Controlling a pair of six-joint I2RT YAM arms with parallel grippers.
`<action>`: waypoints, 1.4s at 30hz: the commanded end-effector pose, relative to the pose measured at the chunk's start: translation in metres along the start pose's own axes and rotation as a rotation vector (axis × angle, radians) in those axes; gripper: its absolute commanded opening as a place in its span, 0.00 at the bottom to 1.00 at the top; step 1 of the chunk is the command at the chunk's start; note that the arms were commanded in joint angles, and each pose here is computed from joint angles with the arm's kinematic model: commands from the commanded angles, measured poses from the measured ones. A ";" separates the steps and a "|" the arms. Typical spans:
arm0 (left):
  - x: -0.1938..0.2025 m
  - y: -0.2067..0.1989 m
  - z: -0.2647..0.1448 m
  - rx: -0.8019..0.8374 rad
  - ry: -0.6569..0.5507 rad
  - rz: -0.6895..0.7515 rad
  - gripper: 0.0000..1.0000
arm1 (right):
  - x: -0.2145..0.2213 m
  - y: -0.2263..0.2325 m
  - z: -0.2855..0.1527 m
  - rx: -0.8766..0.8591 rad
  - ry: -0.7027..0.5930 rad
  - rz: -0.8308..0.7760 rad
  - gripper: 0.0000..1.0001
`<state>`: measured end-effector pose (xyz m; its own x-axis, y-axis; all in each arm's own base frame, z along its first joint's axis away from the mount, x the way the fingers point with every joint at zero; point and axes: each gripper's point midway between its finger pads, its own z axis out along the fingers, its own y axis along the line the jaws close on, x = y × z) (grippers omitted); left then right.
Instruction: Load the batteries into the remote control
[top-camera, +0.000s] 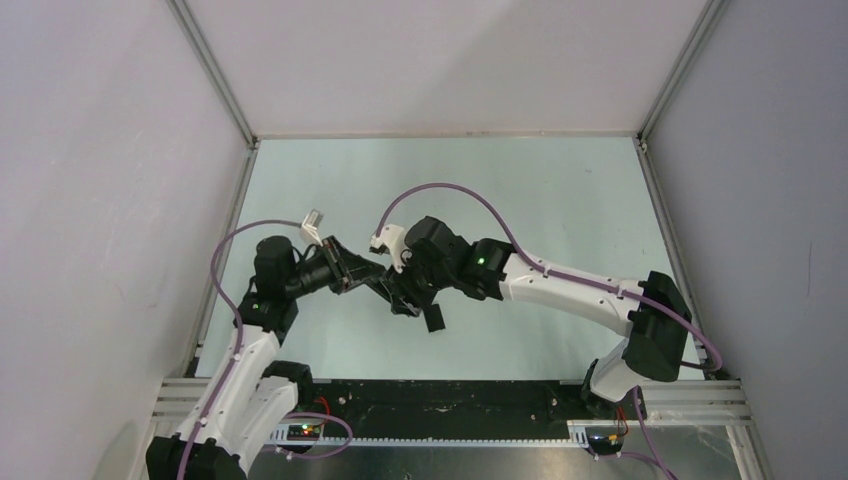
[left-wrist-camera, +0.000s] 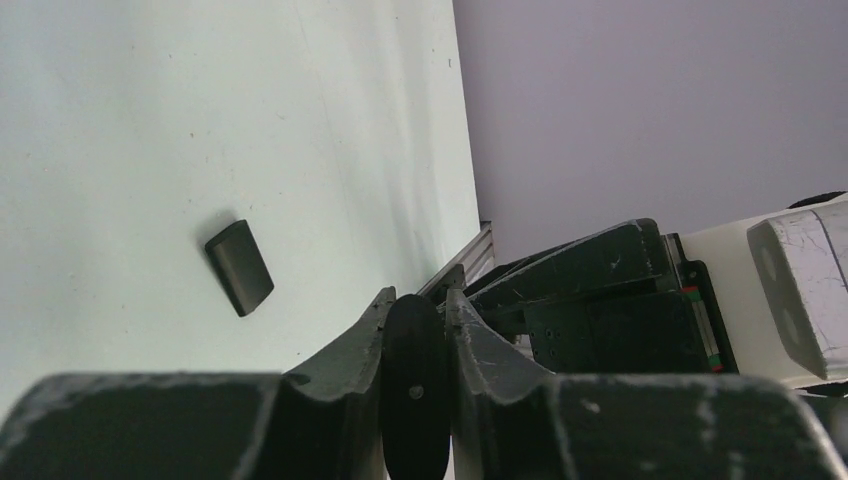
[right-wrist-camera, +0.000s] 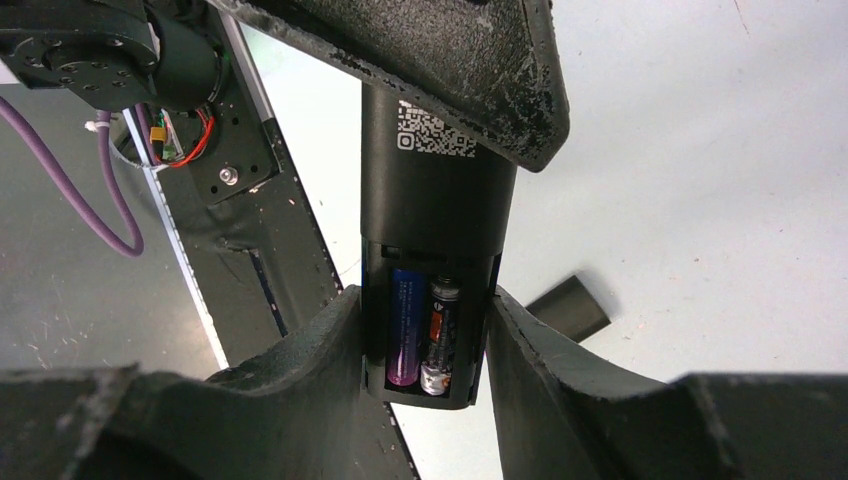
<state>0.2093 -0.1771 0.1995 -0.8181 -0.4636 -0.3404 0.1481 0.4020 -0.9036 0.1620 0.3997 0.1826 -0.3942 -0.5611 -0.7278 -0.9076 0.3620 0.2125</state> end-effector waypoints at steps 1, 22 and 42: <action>-0.003 -0.016 -0.003 0.038 0.001 0.033 0.20 | -0.027 0.006 -0.016 -0.019 -0.101 -0.028 0.31; -0.025 -0.050 -0.006 0.078 -0.042 0.015 0.00 | -0.045 -0.010 -0.082 -0.091 -0.406 0.375 0.88; -0.059 -0.122 -0.030 0.219 -0.196 -0.184 0.00 | -0.127 0.012 -0.132 -0.400 -0.939 0.918 0.70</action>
<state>0.2247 -0.1771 0.3007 -0.7535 -0.6359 -0.1670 0.0676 0.1778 -0.9817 0.1815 0.3785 0.3211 -0.7792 0.4432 -0.4432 -0.4232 0.1494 0.8936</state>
